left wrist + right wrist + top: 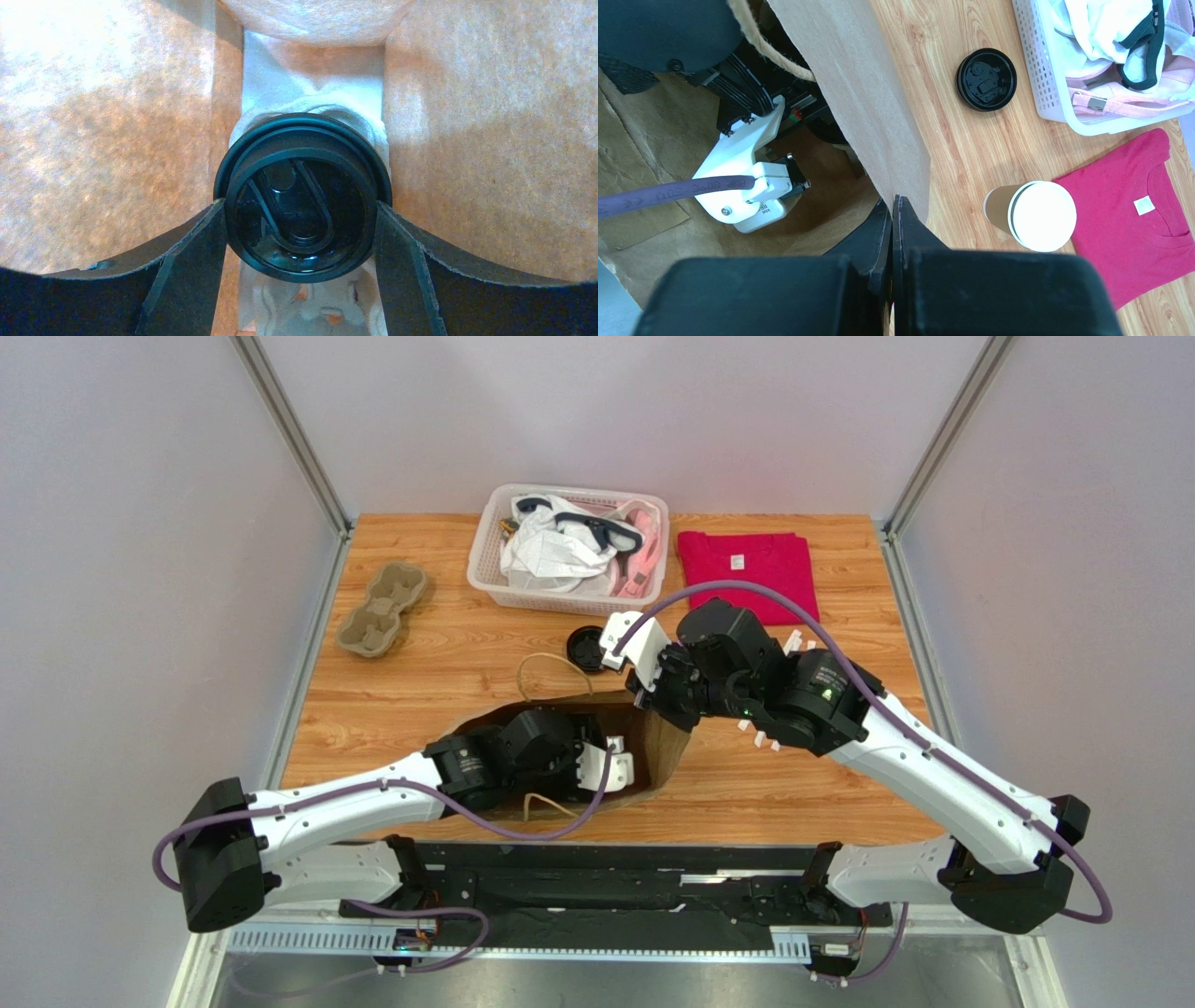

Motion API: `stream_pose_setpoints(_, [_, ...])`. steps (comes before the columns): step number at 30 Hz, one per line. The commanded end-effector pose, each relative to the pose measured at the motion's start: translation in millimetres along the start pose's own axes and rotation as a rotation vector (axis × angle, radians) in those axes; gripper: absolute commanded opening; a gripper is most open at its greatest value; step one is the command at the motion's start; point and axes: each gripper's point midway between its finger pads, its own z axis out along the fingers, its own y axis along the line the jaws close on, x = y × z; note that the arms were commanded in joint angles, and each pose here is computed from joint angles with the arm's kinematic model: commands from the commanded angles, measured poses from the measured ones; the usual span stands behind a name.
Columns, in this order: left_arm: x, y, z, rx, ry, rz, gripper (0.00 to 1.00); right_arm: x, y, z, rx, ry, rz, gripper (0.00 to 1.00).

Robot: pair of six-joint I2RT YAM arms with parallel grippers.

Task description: Pack the takeout coffee

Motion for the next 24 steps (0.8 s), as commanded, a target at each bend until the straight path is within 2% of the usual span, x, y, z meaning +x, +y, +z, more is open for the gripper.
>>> stream_pose_setpoints(1, [0,11,-15,-0.057,0.004,-0.056,0.15,-1,-11,-11,0.075,-0.034,-0.007,0.0])
stream_pose_setpoints(6, [-4,17,-21,-0.083,-0.013,-0.053,0.14,-5,-17,-18,0.126,-0.095,-0.06,0.0])
stream_pose_setpoints(14, [2,12,-10,-0.06,0.031,-0.05,0.13,-11,-19,-22,0.15,-0.151,-0.153,0.0])
stream_pose_setpoints(19, [-20,28,-24,-0.108,-0.066,-0.05,0.11,-8,-17,-27,0.155,-0.165,-0.186,0.0])
stream_pose_setpoints(24, [-29,39,-35,-0.15,-0.109,-0.044,0.11,-9,-19,-28,0.186,-0.194,-0.234,0.0])
